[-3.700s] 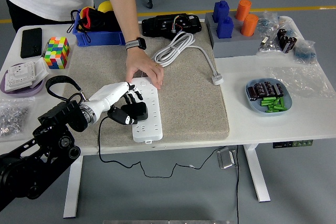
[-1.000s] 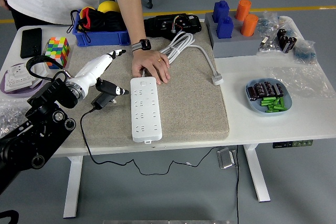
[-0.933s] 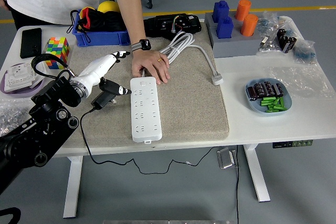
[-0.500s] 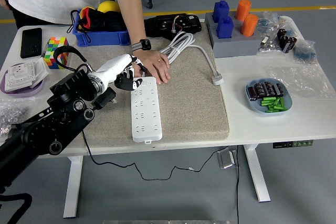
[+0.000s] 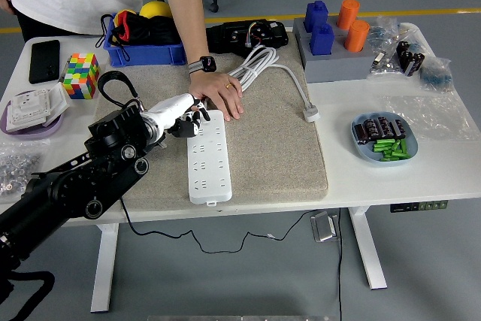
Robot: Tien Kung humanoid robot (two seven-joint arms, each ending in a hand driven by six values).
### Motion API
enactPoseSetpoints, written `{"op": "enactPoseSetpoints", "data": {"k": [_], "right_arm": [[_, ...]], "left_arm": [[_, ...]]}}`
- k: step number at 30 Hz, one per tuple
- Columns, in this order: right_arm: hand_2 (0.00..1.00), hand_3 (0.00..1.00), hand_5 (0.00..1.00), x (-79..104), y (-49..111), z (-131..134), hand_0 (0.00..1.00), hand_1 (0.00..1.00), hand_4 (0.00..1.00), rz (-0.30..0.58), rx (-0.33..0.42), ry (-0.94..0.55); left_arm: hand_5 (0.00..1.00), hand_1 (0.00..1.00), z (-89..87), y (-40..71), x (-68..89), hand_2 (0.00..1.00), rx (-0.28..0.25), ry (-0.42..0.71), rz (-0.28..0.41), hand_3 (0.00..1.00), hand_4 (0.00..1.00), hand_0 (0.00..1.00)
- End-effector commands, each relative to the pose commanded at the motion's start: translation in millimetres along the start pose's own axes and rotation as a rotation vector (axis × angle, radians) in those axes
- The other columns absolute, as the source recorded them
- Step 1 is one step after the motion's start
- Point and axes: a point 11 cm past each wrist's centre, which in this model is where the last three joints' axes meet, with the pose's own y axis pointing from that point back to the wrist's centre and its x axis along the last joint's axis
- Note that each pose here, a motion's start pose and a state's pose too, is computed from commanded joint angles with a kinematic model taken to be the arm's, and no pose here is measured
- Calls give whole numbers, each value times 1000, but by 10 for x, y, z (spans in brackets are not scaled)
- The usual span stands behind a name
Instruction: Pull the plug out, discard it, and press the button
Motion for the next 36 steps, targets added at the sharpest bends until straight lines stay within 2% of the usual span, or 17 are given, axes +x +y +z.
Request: {"op": "enactPoseSetpoints", "data": {"k": [7,23,31,36], "right_arm": [[709,722,616,14,1,6,748,700,785,3,-2,4],[709,722,616,23,1,14,749,700,785,4,-4,12],[709,721,616,20,0,24,748,700,785,4,-5,10],[709,721,616,17,1,19,748,700,785,3,-3,6]], "left_arm": [[2,7,20,-17,15,112,3,-7,10,676,2,49],[2,2,-44,-82,-85,111,49,-77,-20,679,2,47],[2,2,-28,-81,-140,113,51,-118,-33,676,2,48],[2,2,1,-60,-88,113,36,-114,-17,675,2,48]]}}
